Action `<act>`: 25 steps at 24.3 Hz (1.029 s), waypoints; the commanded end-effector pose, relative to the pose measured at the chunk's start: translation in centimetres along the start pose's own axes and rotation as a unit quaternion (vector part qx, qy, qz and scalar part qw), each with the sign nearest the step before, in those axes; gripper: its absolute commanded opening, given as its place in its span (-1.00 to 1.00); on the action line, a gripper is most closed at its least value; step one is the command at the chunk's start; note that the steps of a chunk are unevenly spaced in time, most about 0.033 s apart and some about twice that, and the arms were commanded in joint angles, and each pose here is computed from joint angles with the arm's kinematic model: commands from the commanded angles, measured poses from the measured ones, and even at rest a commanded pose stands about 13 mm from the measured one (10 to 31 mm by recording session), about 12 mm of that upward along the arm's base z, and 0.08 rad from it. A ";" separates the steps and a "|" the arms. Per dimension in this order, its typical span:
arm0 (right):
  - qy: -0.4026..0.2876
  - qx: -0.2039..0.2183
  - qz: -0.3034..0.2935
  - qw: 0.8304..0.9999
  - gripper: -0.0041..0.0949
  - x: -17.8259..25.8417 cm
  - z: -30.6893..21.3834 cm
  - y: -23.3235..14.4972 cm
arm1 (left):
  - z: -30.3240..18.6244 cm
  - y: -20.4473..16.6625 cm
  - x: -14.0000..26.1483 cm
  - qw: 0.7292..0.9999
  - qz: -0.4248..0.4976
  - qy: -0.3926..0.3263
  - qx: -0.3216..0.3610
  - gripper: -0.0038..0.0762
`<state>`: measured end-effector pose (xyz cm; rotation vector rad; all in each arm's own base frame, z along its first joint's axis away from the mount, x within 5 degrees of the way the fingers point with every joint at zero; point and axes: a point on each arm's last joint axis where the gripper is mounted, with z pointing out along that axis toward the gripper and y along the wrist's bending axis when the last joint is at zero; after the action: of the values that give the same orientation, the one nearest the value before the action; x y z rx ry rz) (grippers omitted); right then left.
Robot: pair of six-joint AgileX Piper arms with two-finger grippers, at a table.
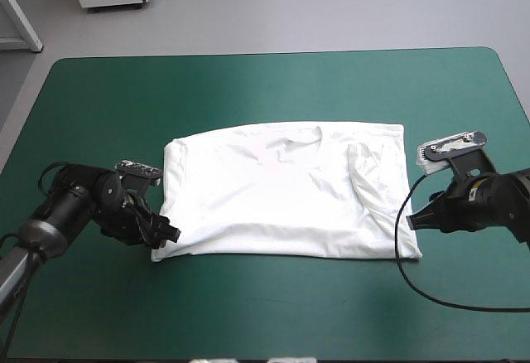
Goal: Fold the cloth
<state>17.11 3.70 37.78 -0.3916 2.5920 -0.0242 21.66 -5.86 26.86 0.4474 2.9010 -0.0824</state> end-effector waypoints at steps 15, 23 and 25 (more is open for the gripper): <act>-0.003 0.028 0.002 1.000 -0.12 -0.4 0.0 -0.6 | 5.1 -0.2 -0.9 0.998 0.010 0.053 0.020 0.27; 0.016 0.034 -0.004 0.999 -0.11 -0.8 4.3 -0.4 | 5.8 -0.5 -0.7 0.998 0.026 0.044 0.038 -0.93; 0.044 0.009 -0.005 0.999 -0.01 -1.2 5.8 0.0 | 5.8 -0.5 -0.8 0.998 0.027 0.042 0.037 -0.93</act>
<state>20.25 4.07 32.99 -0.3895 2.7057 -0.0993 23.20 -6.98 20.72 0.5512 3.0200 -0.1724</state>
